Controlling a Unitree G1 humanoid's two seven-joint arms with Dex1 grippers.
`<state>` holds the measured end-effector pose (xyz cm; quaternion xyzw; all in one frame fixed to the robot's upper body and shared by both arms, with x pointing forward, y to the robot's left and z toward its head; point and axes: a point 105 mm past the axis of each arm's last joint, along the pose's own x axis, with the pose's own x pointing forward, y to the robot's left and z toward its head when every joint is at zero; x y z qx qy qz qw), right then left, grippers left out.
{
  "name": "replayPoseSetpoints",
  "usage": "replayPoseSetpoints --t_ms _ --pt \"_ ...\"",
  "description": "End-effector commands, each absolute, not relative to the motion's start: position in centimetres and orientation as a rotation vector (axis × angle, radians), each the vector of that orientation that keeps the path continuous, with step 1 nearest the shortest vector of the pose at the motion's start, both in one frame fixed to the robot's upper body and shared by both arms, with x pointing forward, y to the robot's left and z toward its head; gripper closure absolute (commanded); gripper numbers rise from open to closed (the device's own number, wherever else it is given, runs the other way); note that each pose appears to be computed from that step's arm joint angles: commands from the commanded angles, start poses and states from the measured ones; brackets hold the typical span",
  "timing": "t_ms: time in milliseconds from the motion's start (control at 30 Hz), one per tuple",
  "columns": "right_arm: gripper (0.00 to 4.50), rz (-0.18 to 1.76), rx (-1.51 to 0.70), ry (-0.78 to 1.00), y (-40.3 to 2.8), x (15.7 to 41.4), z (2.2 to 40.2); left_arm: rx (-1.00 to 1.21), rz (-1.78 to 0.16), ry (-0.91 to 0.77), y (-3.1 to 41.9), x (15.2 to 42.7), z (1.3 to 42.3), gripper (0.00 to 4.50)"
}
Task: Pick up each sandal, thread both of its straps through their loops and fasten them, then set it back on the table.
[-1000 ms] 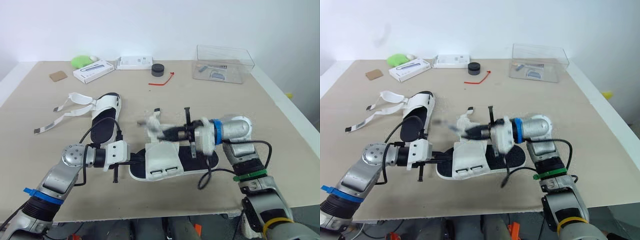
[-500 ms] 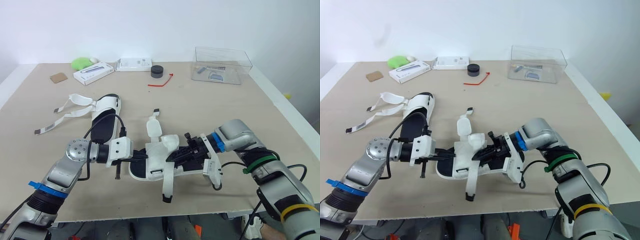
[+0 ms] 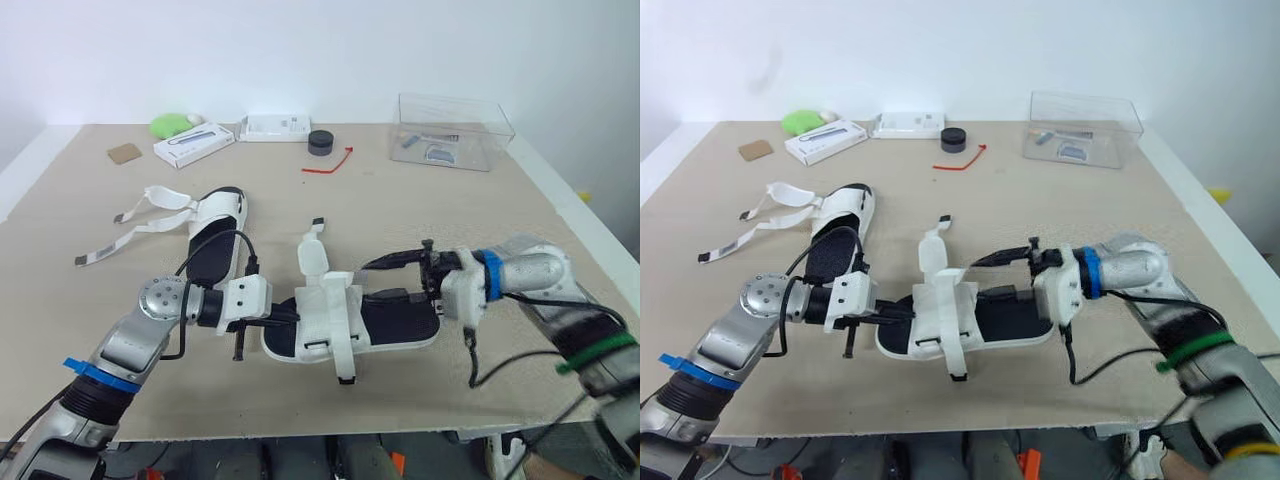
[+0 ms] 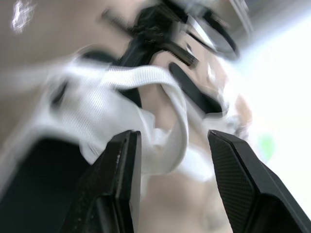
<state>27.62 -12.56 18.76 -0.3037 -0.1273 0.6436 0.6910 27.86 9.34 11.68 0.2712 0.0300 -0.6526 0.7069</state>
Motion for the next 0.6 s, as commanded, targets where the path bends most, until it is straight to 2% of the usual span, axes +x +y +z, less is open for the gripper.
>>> replayPoseSetpoints --t_ms 33,133,267,433,600 --pt "2.09 1.473 -0.283 -0.055 -10.6 24.6 21.4 0.586 -1.471 0.06 9.7 27.4 12.7 4.5" --pt "2.09 1.483 -0.092 0.135 -9.8 22.8 21.0 0.578 -1.478 0.077 10.1 27.0 12.7 4.5" --pt "2.09 1.468 -0.023 0.34 -9.9 21.6 19.2 0.579 -1.502 0.11 10.6 26.4 12.7 4.5" --pt "2.09 1.395 0.078 0.688 -11.0 20.1 15.4 0.613 -1.481 0.092 10.5 27.1 12.6 4.5" --pt "2.09 1.305 0.019 0.717 -11.3 21.0 12.8 0.616 -1.477 0.074 10.1 27.4 12.6 4.5"
